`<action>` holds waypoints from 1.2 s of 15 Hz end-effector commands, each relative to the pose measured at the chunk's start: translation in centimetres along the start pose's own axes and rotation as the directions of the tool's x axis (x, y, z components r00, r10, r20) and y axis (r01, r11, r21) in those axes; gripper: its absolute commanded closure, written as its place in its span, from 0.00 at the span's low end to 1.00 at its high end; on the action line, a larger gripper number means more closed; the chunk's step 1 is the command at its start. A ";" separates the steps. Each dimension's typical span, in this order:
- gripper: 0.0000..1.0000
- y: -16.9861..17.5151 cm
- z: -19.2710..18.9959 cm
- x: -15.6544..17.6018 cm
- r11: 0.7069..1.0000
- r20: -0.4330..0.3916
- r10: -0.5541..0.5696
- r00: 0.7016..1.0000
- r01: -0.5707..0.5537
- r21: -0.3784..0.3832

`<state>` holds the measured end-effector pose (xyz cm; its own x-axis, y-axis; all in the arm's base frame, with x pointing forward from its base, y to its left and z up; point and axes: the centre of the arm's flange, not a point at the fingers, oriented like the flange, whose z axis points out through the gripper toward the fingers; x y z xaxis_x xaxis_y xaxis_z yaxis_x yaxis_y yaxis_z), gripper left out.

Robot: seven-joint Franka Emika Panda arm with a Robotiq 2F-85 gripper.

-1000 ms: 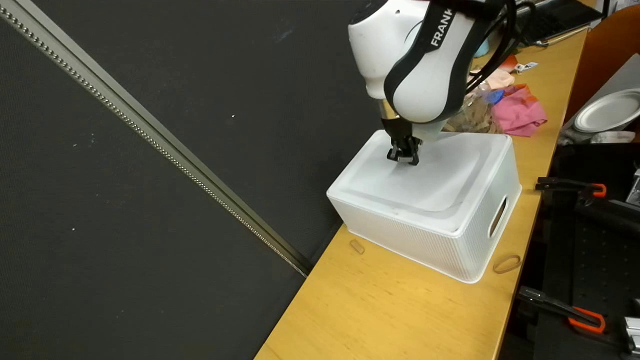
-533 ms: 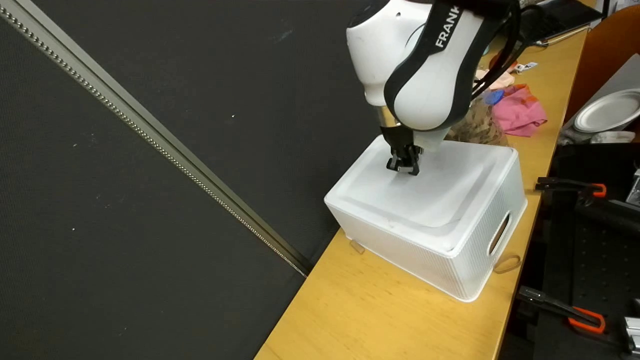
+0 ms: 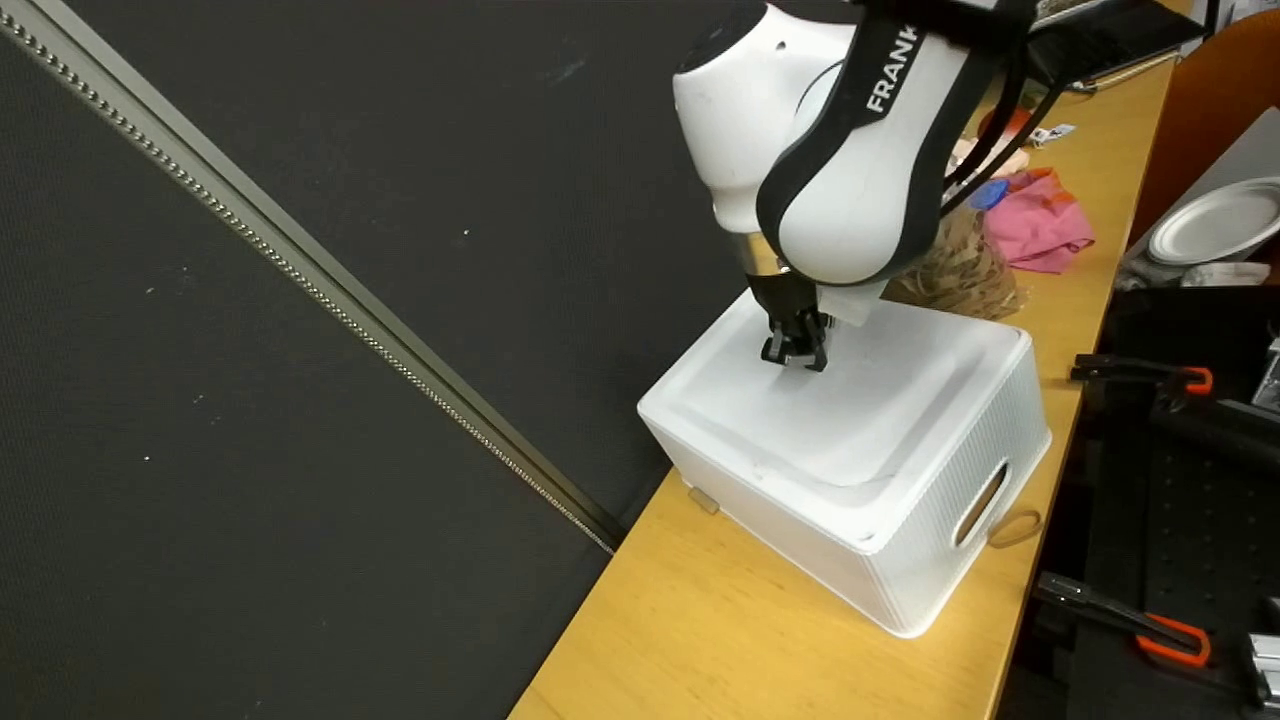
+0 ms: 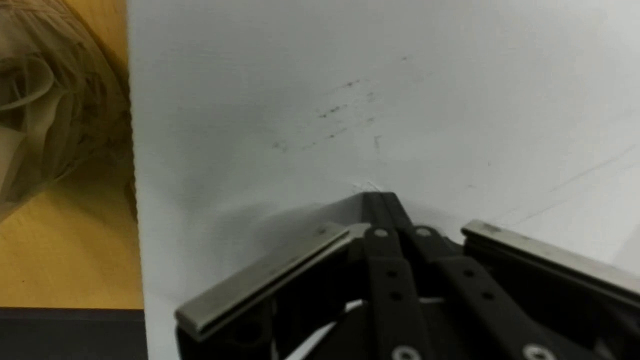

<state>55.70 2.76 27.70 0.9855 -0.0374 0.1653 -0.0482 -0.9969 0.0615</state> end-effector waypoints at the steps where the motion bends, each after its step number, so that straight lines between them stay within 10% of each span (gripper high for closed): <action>1: 1.00 0.0 -0.5 1.2 1.000 -0.017 -0.003 1.000 0.003 0.004; 18: 1.00 -5.0 1.9 8.2 0.975 -0.169 -0.186 0.968 0.203 0.090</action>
<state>63.62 6.08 27.38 0.9387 0.1384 0.3157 0.1344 -0.9903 0.0344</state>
